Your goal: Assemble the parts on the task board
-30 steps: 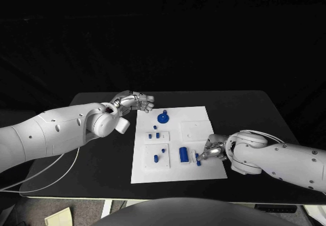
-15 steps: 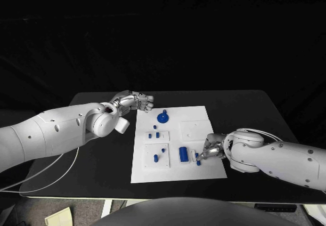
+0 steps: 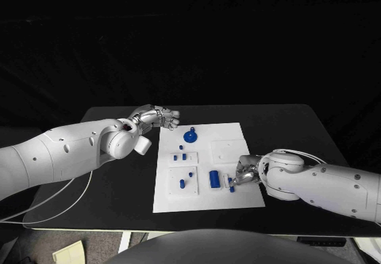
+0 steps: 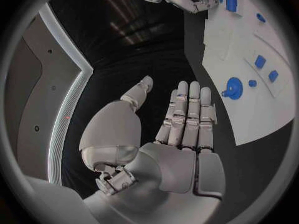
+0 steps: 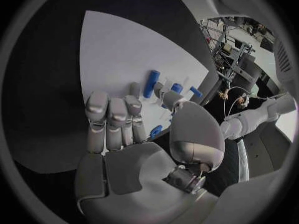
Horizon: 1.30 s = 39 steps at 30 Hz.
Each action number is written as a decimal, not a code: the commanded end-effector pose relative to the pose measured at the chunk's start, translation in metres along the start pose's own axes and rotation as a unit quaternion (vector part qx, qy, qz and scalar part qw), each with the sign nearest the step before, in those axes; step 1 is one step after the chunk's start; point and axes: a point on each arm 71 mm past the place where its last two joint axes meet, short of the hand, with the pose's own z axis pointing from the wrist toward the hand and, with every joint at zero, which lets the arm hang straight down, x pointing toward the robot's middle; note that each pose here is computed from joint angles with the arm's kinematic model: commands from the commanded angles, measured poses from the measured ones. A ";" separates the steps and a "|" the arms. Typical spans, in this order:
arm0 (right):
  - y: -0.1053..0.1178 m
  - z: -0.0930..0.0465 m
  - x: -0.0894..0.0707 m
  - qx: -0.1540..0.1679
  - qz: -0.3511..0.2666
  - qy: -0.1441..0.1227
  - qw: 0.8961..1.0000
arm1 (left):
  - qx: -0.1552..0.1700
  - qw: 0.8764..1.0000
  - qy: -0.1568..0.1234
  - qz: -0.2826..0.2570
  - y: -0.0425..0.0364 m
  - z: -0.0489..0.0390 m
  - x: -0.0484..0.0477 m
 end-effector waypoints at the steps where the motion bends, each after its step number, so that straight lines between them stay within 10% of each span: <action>1: -0.002 0.002 0.010 0.010 -0.045 0.012 0.999 | 0.004 1.000 0.008 -0.005 -0.0014 0.0004 0.0022; 16: -0.006 0.003 0.012 0.018 -0.074 0.006 0.997 | 0.003 1.000 0.007 -0.005 -0.0012 0.0001 0.0012; 29: -0.004 0.001 0.001 0.021 -0.192 -0.073 0.978 | 0.001 1.000 0.007 -0.005 -0.0009 -0.0002 0.0009; 39: 0.006 0.003 0.003 0.011 -0.234 -0.078 0.969 | 0.001 1.000 0.010 -0.005 -0.0009 0.0004 0.0022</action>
